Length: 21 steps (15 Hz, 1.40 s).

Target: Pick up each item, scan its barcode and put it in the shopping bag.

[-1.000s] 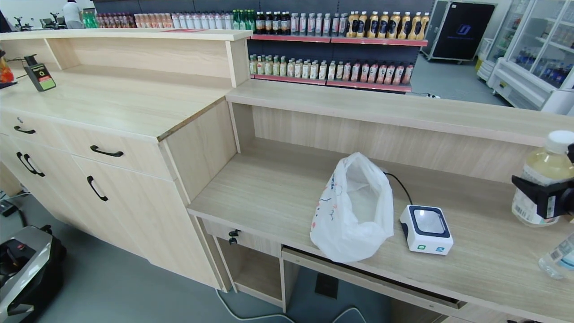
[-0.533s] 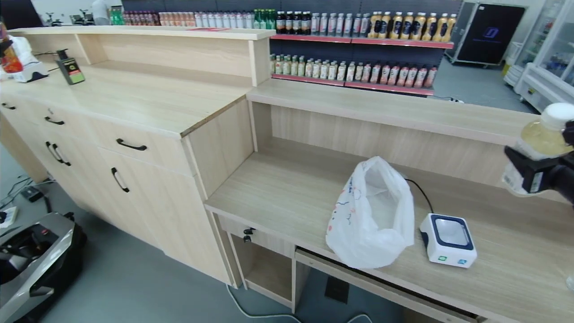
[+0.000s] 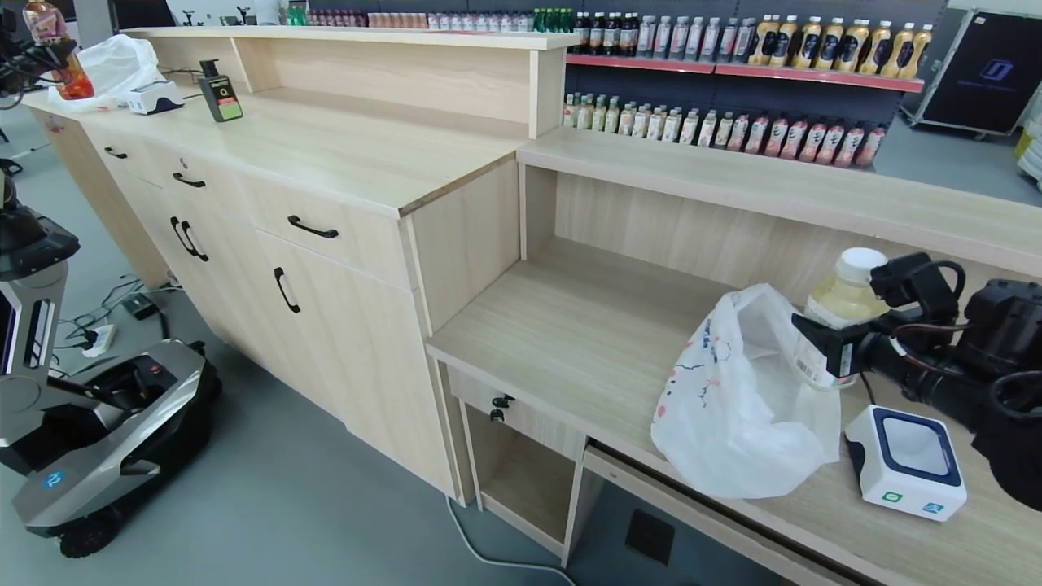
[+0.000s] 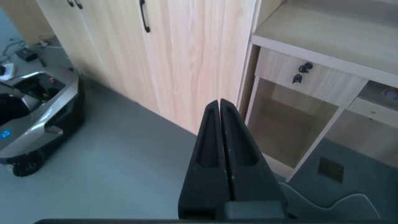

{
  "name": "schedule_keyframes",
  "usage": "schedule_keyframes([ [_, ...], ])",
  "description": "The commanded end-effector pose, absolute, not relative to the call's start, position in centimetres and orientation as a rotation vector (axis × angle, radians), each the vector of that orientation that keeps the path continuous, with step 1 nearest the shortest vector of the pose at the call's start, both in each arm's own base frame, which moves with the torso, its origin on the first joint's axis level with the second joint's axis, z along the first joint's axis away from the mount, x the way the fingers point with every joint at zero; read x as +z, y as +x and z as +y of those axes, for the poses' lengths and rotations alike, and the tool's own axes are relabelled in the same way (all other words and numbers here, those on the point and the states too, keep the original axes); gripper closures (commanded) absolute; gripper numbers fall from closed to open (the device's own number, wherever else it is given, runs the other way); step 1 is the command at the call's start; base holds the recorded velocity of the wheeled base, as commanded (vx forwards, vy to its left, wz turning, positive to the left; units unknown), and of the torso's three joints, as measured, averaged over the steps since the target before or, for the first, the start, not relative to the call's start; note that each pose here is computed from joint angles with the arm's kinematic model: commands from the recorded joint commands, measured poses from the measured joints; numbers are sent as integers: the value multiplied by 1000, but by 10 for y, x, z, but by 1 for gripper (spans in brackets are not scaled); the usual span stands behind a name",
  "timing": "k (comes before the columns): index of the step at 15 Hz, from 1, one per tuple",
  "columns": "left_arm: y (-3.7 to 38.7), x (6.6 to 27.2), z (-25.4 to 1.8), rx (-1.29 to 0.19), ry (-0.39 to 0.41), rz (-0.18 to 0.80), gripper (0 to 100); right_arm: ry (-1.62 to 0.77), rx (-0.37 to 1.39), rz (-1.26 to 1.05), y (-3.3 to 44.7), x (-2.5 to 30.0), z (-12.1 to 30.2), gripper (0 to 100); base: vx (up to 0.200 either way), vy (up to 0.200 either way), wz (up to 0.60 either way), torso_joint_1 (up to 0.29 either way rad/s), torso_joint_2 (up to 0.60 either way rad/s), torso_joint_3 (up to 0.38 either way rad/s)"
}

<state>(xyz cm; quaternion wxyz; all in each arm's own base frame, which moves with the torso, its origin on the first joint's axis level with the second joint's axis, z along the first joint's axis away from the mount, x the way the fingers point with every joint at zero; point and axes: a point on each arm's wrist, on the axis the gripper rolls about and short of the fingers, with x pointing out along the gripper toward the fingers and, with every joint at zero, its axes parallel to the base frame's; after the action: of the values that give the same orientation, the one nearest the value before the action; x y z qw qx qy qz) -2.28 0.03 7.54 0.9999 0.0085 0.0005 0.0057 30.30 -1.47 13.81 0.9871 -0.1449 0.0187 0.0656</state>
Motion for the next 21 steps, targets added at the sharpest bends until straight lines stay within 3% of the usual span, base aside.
schedule_keyframes([
  [1, -23, 75, 0, 12, 15, 0, 100, -222, 145, 103, 330, 104, -15, 100, 0, 0, 0, -80, 193, 80],
  [13, -23, 75, 0, 14, 17, 0, 100, -185, 287, 51, 405, 72, 4, 100, 0, 0, 0, -7, 15, 7],
  [21, -23, 75, 0, 12, 17, 0, 100, -198, 298, 85, 407, 54, 3, 100, 0, 0, 0, 0, 0, 0],
])
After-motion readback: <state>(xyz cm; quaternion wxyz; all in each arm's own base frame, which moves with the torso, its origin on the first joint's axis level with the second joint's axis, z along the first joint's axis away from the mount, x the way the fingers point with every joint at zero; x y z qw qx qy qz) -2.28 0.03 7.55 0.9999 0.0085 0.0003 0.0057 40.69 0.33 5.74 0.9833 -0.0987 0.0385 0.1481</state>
